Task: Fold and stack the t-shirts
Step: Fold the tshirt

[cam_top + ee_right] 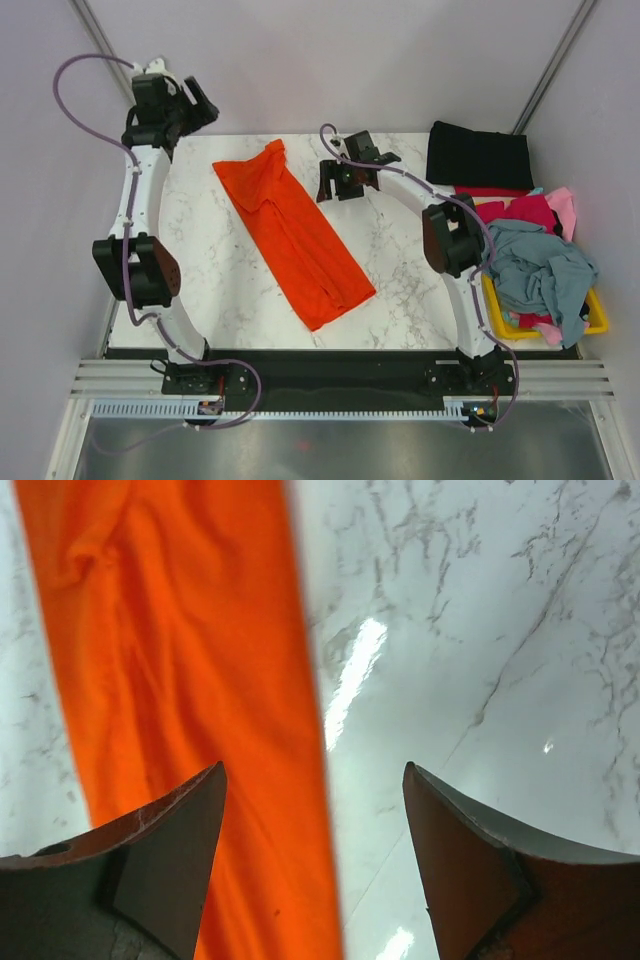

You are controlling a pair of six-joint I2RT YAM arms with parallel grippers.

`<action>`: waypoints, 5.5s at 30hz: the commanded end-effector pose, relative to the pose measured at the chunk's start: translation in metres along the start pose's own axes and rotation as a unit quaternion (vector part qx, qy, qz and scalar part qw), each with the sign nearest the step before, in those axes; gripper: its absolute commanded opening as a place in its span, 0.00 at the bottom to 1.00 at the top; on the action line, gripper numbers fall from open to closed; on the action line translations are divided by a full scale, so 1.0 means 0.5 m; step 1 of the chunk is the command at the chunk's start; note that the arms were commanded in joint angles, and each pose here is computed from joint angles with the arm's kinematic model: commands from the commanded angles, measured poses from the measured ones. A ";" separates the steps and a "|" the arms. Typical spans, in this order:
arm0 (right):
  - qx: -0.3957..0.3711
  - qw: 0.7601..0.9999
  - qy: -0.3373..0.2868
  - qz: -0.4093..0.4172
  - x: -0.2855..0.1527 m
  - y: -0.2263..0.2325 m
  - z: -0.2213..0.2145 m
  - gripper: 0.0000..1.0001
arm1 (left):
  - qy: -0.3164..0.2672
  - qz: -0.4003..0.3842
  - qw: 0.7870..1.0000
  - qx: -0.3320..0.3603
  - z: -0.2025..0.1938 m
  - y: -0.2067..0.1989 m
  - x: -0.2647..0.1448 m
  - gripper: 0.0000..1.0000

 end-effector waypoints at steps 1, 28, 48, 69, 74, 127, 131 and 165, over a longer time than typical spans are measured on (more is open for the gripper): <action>-0.011 0.999 0.048 0.012 0.044 0.001 -0.016 0.79 | 0.153 0.006 0.988 -0.029 -0.214 0.000 0.012 0.82; 0.137 0.985 0.103 0.001 -0.033 -0.063 -0.442 0.22 | 0.243 -0.137 0.953 -0.116 -0.468 -0.019 0.352 0.75; 0.047 0.994 0.093 -0.036 -0.101 0.017 -0.452 0.68 | 0.149 -0.124 0.981 -0.026 -0.203 -0.081 0.196 1.00; 0.119 0.988 0.017 0.093 -0.088 0.018 -0.195 0.78 | 0.274 -0.035 0.955 -0.109 -0.571 -0.050 -0.358 0.97; 0.133 0.985 -0.018 0.110 -0.022 0.014 -0.073 0.77 | 0.252 -0.066 0.961 -0.093 -0.583 -0.079 -0.389 0.97; 0.119 0.984 -0.071 0.114 -0.229 0.024 -0.256 0.98 | 0.246 -0.002 0.964 -0.100 -0.717 -0.073 -0.395 0.75; 0.142 0.986 -0.041 0.083 -0.216 -0.014 -0.360 0.98 | 0.262 -0.007 0.958 -0.114 -0.760 -0.070 -0.393 0.74; 0.203 0.976 0.071 0.042 -0.107 -0.013 -0.605 0.14 | 0.283 -0.057 0.950 -0.120 -0.787 -0.089 -0.393 0.02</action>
Point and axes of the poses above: each gripper's point midway between its finger pads, its own x axis out along the fingers, its own y axis along the line the jaws close on, z = x × y, the point moved 6 cm from there along -x, back along the fingers, and after that the axes turned 13 degrees about x, right-handed, at the moved point
